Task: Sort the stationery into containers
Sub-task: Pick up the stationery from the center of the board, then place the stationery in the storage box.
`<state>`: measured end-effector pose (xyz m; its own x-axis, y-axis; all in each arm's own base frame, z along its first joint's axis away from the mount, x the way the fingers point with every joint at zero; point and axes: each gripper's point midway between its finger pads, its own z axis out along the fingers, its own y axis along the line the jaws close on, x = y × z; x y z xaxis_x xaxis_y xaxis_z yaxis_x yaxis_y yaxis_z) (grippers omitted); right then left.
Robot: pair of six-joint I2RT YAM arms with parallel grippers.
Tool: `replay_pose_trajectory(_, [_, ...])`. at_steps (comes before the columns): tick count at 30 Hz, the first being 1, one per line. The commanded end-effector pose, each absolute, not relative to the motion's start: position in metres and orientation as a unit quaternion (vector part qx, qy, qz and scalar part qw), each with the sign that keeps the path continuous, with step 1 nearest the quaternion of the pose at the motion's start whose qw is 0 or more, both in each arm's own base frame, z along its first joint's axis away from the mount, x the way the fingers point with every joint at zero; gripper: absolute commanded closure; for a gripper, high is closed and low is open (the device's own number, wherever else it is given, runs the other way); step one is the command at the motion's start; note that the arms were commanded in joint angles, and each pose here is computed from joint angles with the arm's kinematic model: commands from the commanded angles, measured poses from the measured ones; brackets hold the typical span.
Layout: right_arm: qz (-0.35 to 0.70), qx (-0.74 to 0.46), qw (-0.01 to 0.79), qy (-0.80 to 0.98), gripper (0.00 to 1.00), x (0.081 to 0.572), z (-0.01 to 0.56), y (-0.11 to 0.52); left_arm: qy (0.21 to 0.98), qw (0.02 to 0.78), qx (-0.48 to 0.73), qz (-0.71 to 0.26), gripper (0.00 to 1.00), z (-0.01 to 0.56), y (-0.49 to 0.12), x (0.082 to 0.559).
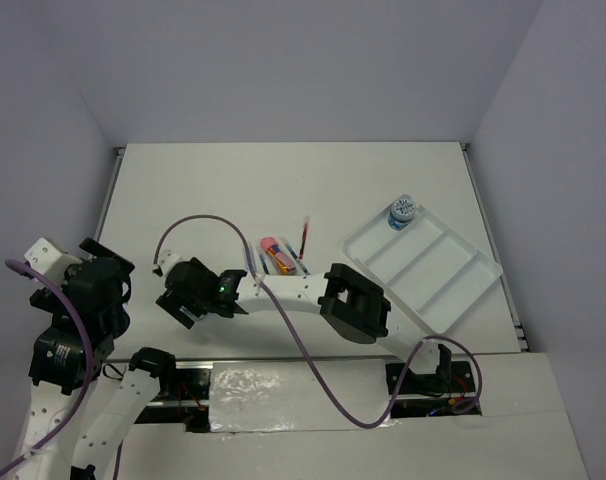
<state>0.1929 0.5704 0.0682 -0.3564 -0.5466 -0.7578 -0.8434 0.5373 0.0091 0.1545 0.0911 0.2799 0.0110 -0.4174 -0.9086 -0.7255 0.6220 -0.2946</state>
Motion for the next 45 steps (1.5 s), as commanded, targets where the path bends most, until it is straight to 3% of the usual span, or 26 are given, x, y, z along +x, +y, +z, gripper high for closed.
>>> replay_pose_trajectory(1, [0.202, -0.436, 0.368, 0.796, 0.09, 0.196, 0.074, 0.577, 0.681, 0.591, -0.413, 0.127, 0.01, 0.287, 0.091, 0.158])
replay_pose_trajectory(2, [0.204, -0.436, 0.366, 0.796, 0.15, 0.195, 0.074, 0.577, 0.681, 0.591, -0.413, 0.127, 0.01, 0.287, 0.091, 0.158])
replay_pose_trajectory(3, [0.210, -0.434, 0.364, 0.797, 0.32, 0.193, 0.075, 0.578, 0.680, 0.592, -0.413, 0.126, 0.01, 0.287, 0.091, 0.158])
replay_pose_trajectory(6, [0.258, -0.426, 0.379, 0.780, 0.59, 0.186, 0.105, 0.584, 0.680, 0.593, -0.412, 0.125, 0.01, 0.288, 0.091, 0.158])
replay_pose_trajectory(7, [0.268, -0.431, 0.371, 0.778, 0.62, 0.178, 0.097, 0.575, 0.680, 0.593, -0.412, 0.125, 0.01, 0.288, 0.091, 0.158])
replay_pose_trajectory(9, [0.365, -0.404, 0.417, 0.728, 0.65, 0.167, 0.179, 0.577, 0.679, 0.596, -0.411, 0.123, 0.01, 0.289, 0.091, 0.157])
replay_pose_trajectory(14, [0.465, -0.360, 0.470, 0.658, 0.64, 0.159, 0.296, 0.501, 0.678, 0.600, -0.406, 0.122, 0.01, 0.289, 0.091, 0.157])
replay_pose_trajectory(17, [0.374, -0.240, 0.526, 0.725, 0.64, 0.238, 0.299, 0.415, 0.684, 0.602, -0.394, 0.119, 0.01, 0.290, 0.088, 0.161])
replay_pose_trajectory(18, [0.296, -0.176, 0.522, 0.781, 0.64, 0.287, 0.270, 0.361, 0.692, 0.601, -0.384, 0.110, 0.01, 0.288, 0.084, 0.165])
replay_pose_trajectory(21, [0.109, 0.013, 0.516, 0.850, 0.64, 0.362, 0.225, 0.221, 0.709, 0.600, -0.358, 0.099, 0.01, 0.287, 0.074, 0.177])
replay_pose_trajectory(24, [0.053, 0.071, 0.508, 0.857, 0.64, 0.391, 0.204, 0.155, 0.731, 0.586, -0.334, 0.101, 0.01, 0.280, 0.067, 0.188])
replay_pose_trajectory(32, [0.003, 0.077, 0.493, 0.866, 0.63, 0.430, 0.171, 0.109, 0.759, 0.578, -0.290, 0.079, 0.01, 0.274, 0.050, 0.206])
replay_pose_trajectory(38, [-0.008, 0.092, 0.445, 0.891, 0.62, 0.424, 0.124, 0.100, 0.767, 0.573, -0.278, 0.076, 0.01, 0.271, 0.045, 0.212])
replay_pose_trajectory(45, [-0.009, 0.119, 0.436, 0.892, 0.59, 0.409, 0.109, 0.087, 0.777, 0.565, -0.268, 0.074, 0.01, 0.267, 0.041, 0.216])
